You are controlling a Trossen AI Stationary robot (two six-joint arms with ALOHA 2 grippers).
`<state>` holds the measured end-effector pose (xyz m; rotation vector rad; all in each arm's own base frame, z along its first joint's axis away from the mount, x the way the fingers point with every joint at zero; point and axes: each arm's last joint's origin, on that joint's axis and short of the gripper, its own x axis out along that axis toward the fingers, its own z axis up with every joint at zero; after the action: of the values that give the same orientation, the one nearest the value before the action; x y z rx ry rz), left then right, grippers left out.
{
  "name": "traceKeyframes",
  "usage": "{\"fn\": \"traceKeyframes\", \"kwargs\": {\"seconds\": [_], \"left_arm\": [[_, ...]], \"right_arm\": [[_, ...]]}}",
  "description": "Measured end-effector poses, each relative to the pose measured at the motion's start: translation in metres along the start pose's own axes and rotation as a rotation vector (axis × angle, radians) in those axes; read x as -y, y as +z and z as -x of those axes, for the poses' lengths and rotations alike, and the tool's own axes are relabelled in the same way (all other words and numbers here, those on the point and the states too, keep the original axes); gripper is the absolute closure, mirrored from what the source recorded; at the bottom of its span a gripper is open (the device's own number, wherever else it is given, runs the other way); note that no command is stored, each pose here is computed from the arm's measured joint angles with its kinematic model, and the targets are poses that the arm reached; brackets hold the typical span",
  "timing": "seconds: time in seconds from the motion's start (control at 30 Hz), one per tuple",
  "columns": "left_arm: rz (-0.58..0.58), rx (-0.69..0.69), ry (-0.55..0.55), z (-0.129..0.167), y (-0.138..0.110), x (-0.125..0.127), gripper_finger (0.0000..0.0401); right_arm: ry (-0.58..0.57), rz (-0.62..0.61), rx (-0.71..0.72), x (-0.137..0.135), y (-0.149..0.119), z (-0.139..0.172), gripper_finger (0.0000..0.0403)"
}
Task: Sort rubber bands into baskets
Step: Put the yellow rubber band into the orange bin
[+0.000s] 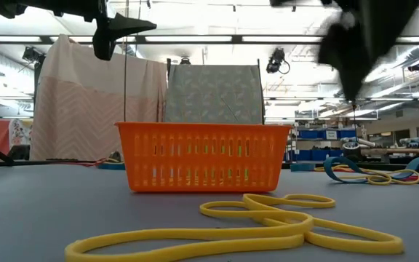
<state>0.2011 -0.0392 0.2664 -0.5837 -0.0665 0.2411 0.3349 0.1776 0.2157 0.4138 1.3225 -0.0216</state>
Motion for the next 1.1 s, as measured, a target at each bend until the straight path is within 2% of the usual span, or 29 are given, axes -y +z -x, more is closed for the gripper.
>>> {"fn": "traceKeyframes", "kwargs": {"seconds": [0.17,0.27,0.33,0.7,0.87,0.93,1.03,1.07,1.1], "left_arm": [[-0.001,-0.007,0.005,0.000,-0.001,-0.001,0.0160],[-0.004,-0.007,0.005,0.000,-0.001,0.000,0.0160],[-0.007,-0.007,0.005,0.000,-0.001,-0.001,0.0160],[-0.014,-0.009,0.006,0.000,-0.001,-0.001,0.0160],[-0.015,-0.009,0.006,0.000,-0.001,-0.001,0.0160],[-0.015,-0.009,0.006,0.000,-0.001,-0.001,0.0160],[-0.015,-0.009,0.006,0.000,-0.001,-0.001,0.0160],[-0.015,-0.009,0.006,0.000,-0.001,-0.001,0.0160],[-0.015,-0.009,0.006,0.000,-0.001,-0.001,0.0160]], "right_arm": [[0.003,-0.424,0.043,0.025,-0.011,-0.039,0.0169],[0.038,-0.550,0.108,0.035,-0.004,-0.046,0.0184],[0.011,-0.596,0.119,0.041,-0.003,-0.048,0.0192],[0.016,-0.585,0.120,0.037,-0.006,-0.048,0.0204],[0.194,-0.447,0.195,0.016,-0.001,-0.046,0.0215],[0.252,-0.409,0.190,0.009,-0.001,-0.045,0.0247],[0.278,-0.379,0.204,0.004,-0.002,-0.044,0.0346],[0.270,-0.370,0.215,0.005,-0.002,-0.044,0.0374],[0.252,-0.373,0.230,0.007,-0.001,-0.044,0.0385]]}}
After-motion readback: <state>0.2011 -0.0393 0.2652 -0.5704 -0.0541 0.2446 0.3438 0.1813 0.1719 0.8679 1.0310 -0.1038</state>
